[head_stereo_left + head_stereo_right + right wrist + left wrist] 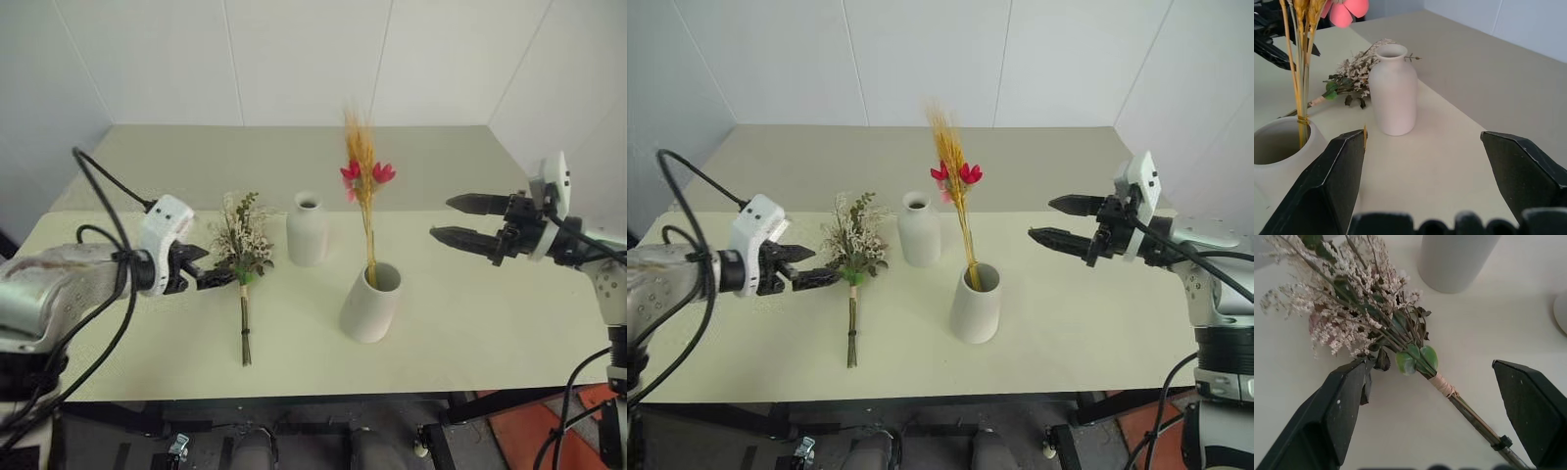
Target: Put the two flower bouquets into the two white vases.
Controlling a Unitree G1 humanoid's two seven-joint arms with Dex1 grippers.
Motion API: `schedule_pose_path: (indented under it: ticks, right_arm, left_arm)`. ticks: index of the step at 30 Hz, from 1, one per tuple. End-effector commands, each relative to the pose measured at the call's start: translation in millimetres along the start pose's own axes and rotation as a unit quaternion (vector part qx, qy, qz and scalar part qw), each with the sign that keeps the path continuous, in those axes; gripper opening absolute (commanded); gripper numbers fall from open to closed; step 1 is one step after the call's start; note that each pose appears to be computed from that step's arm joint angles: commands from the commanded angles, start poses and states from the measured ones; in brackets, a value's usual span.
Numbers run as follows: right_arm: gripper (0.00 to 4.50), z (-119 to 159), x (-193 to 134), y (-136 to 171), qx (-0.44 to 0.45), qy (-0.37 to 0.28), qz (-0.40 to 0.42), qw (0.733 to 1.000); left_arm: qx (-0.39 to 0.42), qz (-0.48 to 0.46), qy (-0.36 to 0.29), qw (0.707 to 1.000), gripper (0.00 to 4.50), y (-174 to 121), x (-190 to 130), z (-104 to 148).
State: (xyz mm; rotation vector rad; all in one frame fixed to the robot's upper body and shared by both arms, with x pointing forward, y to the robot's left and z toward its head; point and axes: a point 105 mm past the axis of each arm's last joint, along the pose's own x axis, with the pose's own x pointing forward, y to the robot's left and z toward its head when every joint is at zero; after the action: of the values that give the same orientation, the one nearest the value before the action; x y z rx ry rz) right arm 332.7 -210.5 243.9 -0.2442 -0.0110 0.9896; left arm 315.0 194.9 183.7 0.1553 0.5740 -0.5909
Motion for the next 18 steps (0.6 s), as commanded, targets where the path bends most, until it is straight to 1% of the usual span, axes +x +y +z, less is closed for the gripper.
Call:
schedule_pose_path:
  ticks: [1, 4, 8, 9, 10, 14, 15, 18]
  right_arm:
    - [4.43, 15, -4, 0, -0.037, -0.013, 0.010, 0.999]
    - [4.43, 18, -7, 0, -0.045, -0.012, 0.022, 0.999]
    - [4.43, 22, -9, -1, -0.059, -0.004, 0.040, 0.997]
    - [4.50, 22, -10, -2, -0.063, -0.001, 0.045, 0.997]
    - [4.50, 23, -10, -3, -0.066, 0.002, 0.047, 0.997]
    - [4.50, 24, -10, -5, -0.072, 0.005, 0.053, 0.996]
    - [4.50, 24, -10, -5, -0.073, 0.006, 0.055, 0.996]
    - [4.50, 22, -10, -5, -0.074, 0.010, 0.059, 0.995]
  left_arm:
    - [-0.043, 0.018, 0.052, 0.998, 4.50, -5, 16, -12]
    - [-0.053, 0.039, 0.087, 0.994, 4.50, -9, 31, -23]
    - [-0.065, 0.069, 0.107, 0.990, 4.50, -5, 43, -32]
    - [-0.068, 0.080, 0.109, 0.989, 4.10, -3, 46, -33]
    - [-0.070, 0.085, 0.109, 0.988, 3.94, -2, 47, -33]
    - [-0.071, 0.098, 0.107, 0.987, 2.64, 0, 48, -32]
    - [-0.073, 0.102, 0.105, 0.986, 2.51, 2, 48, -32]
    - [-0.079, 0.114, 0.102, 0.985, 1.60, 7, 45, -32]
